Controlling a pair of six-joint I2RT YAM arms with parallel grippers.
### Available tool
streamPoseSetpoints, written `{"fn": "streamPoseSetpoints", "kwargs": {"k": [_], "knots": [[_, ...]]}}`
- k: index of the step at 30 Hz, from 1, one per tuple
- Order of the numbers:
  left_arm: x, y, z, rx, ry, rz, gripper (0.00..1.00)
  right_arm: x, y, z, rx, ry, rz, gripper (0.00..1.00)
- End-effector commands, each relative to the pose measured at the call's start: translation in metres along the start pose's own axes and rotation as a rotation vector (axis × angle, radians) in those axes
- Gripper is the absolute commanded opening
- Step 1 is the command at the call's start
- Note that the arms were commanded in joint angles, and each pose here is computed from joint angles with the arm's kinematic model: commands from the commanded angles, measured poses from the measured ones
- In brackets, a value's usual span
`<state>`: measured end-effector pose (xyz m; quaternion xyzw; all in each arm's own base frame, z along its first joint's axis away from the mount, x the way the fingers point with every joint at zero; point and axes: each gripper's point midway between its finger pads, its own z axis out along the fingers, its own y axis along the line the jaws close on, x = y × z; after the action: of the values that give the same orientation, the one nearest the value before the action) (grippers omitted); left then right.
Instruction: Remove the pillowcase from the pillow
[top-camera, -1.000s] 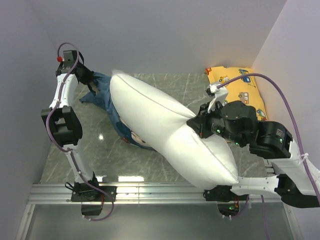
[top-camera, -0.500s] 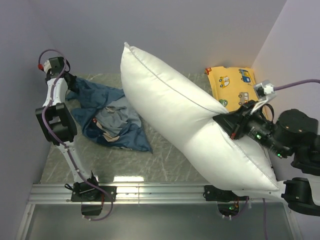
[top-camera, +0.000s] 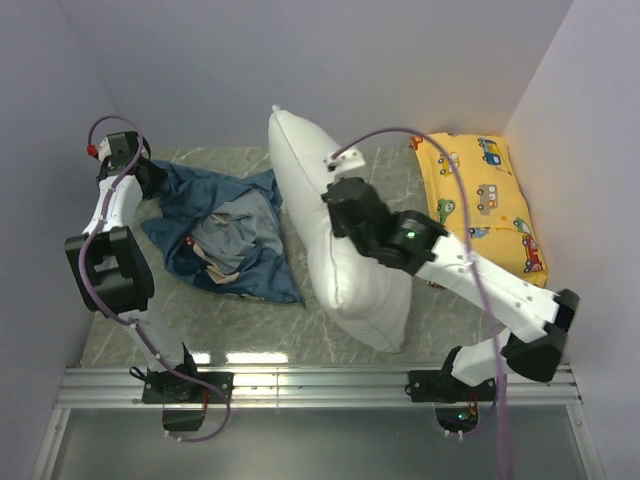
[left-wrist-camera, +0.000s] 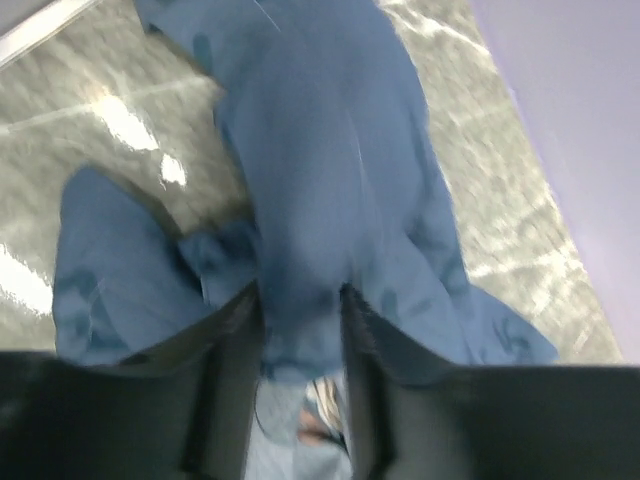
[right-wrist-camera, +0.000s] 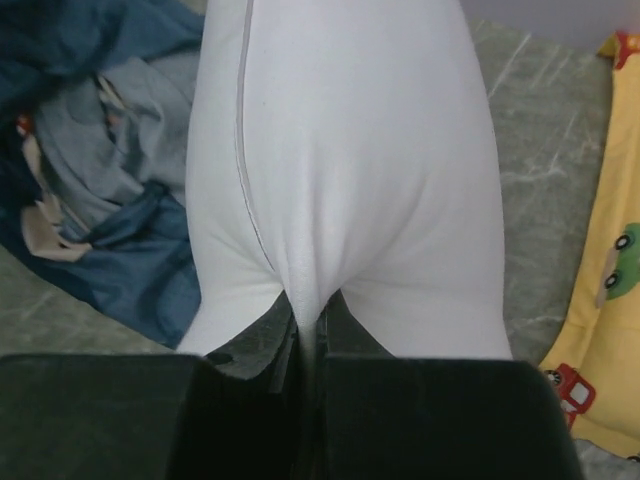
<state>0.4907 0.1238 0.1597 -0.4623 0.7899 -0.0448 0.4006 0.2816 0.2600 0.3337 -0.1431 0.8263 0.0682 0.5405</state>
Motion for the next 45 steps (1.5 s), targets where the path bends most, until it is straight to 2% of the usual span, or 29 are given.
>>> {"fn": "streamPoseSetpoints", "kwargs": {"k": [1, 7, 11, 15, 18, 20, 21, 23, 24, 26, 27, 32, 33, 35, 36, 38, 39, 40, 42, 45], "knots": [[-0.014, -0.038, -0.043, 0.143, -0.069, 0.019, 0.48, -0.036, 0.036, 0.026, -0.085, -0.176, 0.184, 0.00], [-0.014, -0.073, -0.099, 0.246, -0.120, 0.082, 0.64, 0.032, 0.066, 0.088, -0.167, -0.013, 0.236, 0.00], [-0.011, -0.100, -0.149, 0.355, -0.142, 0.120, 0.67, 0.058, 0.086, 0.120, -0.290, 0.096, 0.267, 0.00], [0.008, -0.114, -0.192, 0.451, -0.146, 0.176, 0.68, 0.108, 0.091, 0.165, -0.261, 0.243, 0.276, 0.00], [0.028, -0.122, -0.226, 0.537, -0.129, 0.216, 0.69, 0.125, 0.076, 0.193, -0.228, 0.293, 0.308, 0.00], [0.049, -0.119, -0.244, 0.592, -0.105, 0.242, 0.69, 0.125, 0.056, 0.203, -0.179, 0.290, 0.313, 0.08], [0.063, -0.111, -0.241, 0.583, -0.078, 0.257, 0.69, 0.124, 0.046, 0.204, -0.138, 0.281, 0.302, 0.22], [0.080, -0.107, -0.259, 0.632, -0.061, 0.276, 0.69, 0.115, 0.040, 0.201, -0.126, 0.259, 0.289, 0.37], [0.096, -0.097, -0.252, 0.617, -0.034, 0.295, 0.69, 0.104, 0.039, 0.194, -0.131, 0.235, 0.287, 0.46], [0.110, -0.087, -0.262, 0.635, -0.028, 0.320, 0.69, 0.098, 0.040, 0.183, -0.159, 0.226, 0.293, 0.54], [0.123, -0.076, -0.255, 0.623, -0.005, 0.337, 0.69, 0.078, 0.041, 0.168, -0.186, 0.181, 0.310, 0.61], [0.135, -0.052, -0.275, 0.658, -0.009, 0.396, 0.70, 0.052, 0.047, 0.117, -0.298, 0.138, 0.352, 0.73], [0.139, -0.046, -0.276, 0.662, -0.004, 0.412, 0.73, 0.035, 0.046, 0.098, -0.336, 0.089, 0.367, 0.93], [0.139, -0.040, -0.289, 0.699, -0.010, 0.432, 0.76, 0.038, 0.043, 0.080, -0.361, 0.080, 0.381, 0.94], [0.143, -0.036, -0.291, 0.707, -0.003, 0.441, 0.76, 0.024, 0.037, 0.061, -0.381, 0.034, 0.407, 0.95], [0.147, -0.030, -0.300, 0.731, 0.007, 0.452, 0.76, 0.033, 0.037, 0.045, -0.420, 0.042, 0.421, 0.95], [0.149, -0.026, -0.299, 0.730, 0.009, 0.462, 0.76, 0.022, 0.031, 0.026, -0.441, -0.007, 0.434, 0.96], [0.148, -0.023, -0.303, 0.736, -0.004, 0.465, 0.77, 0.036, 0.027, 0.023, -0.429, 0.006, 0.435, 0.96], [0.148, -0.014, -0.301, 0.719, -0.016, 0.473, 0.78, 0.031, 0.009, 0.002, -0.400, -0.052, 0.458, 0.97], [0.149, -0.008, -0.308, 0.749, -0.042, 0.470, 0.78, 0.045, -0.009, -0.018, -0.370, -0.073, 0.465, 0.99]]}}
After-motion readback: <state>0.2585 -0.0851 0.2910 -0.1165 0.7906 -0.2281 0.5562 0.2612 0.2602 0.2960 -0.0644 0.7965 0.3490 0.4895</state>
